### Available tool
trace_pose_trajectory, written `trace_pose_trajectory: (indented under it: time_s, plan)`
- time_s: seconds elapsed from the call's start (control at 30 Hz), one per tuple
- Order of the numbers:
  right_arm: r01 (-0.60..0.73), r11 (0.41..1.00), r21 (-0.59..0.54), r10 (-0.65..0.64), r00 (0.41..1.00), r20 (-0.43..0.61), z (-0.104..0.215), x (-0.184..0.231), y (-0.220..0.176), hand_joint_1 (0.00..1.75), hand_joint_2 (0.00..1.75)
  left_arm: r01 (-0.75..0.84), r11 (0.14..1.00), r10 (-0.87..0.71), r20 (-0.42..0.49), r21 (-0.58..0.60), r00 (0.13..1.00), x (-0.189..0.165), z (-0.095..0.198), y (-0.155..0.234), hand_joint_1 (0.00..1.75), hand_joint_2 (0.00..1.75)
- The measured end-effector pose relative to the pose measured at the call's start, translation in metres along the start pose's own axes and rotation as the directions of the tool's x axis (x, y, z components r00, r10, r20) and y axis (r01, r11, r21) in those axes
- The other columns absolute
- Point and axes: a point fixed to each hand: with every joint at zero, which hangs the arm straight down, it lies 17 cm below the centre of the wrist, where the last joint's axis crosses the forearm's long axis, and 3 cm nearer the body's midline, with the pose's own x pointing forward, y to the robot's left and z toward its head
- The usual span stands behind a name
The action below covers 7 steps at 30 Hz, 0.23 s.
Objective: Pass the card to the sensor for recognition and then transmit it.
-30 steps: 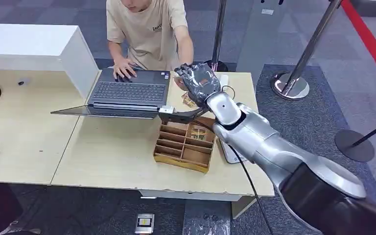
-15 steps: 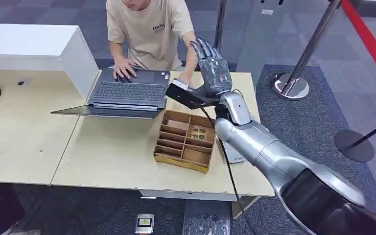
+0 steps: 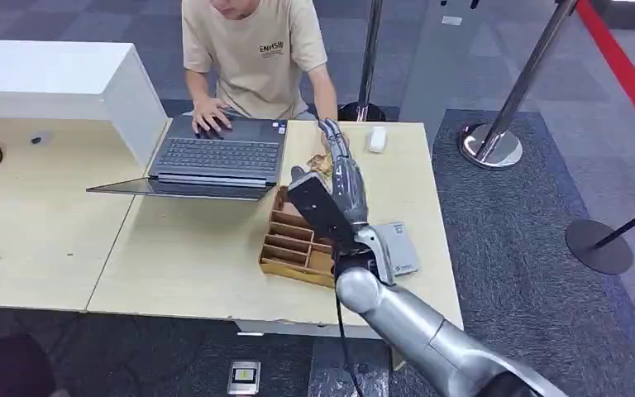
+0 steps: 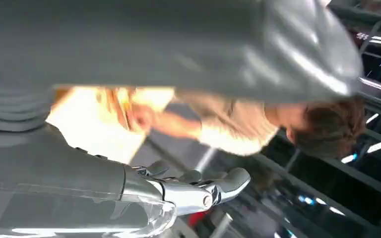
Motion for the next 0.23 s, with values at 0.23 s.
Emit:
trace_pose_trajectory:
  time_s: [0.23]
  plan:
    - [0.197, 0.98, -0.039, -0.197, 0.98, -0.018, 0.032, 0.023, -0.015, 0.0, 0.0, 0.035, 0.999, -0.035, 0.029, -0.003, 0.999, 0.003, 0.0, -0.002, 0.0, 0.0]
